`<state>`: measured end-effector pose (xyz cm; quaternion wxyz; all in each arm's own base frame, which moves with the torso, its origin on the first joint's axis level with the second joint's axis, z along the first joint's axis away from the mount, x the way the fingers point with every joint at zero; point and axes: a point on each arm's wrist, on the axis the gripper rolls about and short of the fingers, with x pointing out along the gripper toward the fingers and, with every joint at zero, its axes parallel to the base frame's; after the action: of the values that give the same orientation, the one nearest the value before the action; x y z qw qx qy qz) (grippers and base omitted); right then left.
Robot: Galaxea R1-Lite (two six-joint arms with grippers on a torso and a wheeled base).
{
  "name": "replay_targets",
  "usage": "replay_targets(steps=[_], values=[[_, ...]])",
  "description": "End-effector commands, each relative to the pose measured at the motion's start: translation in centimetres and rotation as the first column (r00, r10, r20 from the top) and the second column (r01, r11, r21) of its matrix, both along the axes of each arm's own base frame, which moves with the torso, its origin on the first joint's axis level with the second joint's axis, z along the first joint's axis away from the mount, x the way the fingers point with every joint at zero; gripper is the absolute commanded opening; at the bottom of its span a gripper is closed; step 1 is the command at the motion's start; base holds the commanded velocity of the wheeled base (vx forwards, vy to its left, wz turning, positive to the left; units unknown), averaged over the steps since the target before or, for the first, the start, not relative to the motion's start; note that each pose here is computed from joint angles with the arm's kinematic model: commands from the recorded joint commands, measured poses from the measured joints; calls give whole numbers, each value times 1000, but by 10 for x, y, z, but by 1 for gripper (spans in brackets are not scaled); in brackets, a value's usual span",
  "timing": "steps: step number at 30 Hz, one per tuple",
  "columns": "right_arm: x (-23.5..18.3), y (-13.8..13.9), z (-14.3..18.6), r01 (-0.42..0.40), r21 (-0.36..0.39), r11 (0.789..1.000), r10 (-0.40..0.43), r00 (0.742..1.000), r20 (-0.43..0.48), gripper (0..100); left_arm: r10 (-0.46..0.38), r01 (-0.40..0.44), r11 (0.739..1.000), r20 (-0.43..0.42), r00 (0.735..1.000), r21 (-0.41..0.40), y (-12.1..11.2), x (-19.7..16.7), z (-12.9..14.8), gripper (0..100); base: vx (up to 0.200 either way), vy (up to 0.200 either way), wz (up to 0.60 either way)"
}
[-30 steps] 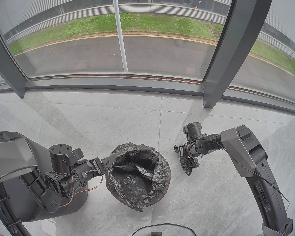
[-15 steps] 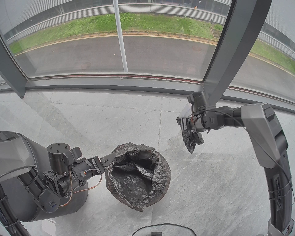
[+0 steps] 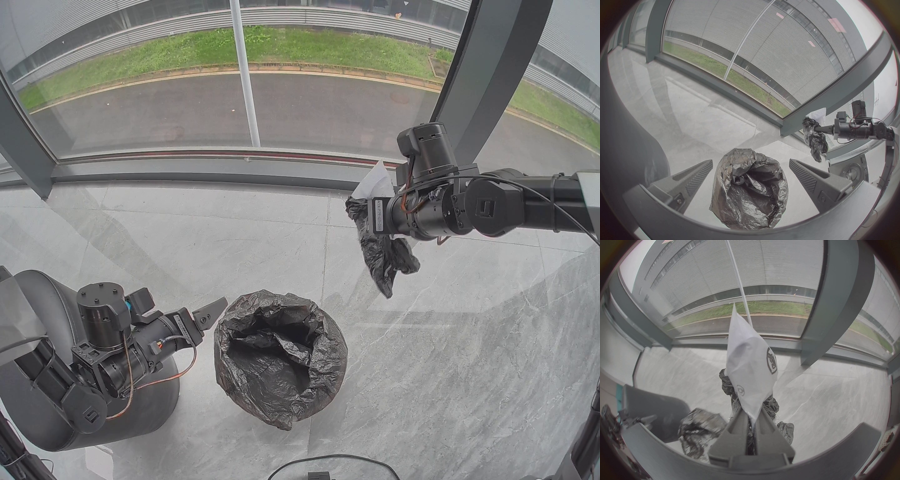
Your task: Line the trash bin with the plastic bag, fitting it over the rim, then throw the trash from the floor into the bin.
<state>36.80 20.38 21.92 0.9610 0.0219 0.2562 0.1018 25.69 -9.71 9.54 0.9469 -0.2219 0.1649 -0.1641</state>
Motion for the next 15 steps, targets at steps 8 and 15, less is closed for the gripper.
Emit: replay_targets(steps=[8,15], values=[[-75,52,1,-253,85,964,258,965,-52,0,98,-106,993,123,988,58,31,-26,28,100,0,0,0],[-78,82,-16,-325,118,938,330,944,-20,0,173,-184,982,173,970,51,57,-61,42,100,0,0,0]])
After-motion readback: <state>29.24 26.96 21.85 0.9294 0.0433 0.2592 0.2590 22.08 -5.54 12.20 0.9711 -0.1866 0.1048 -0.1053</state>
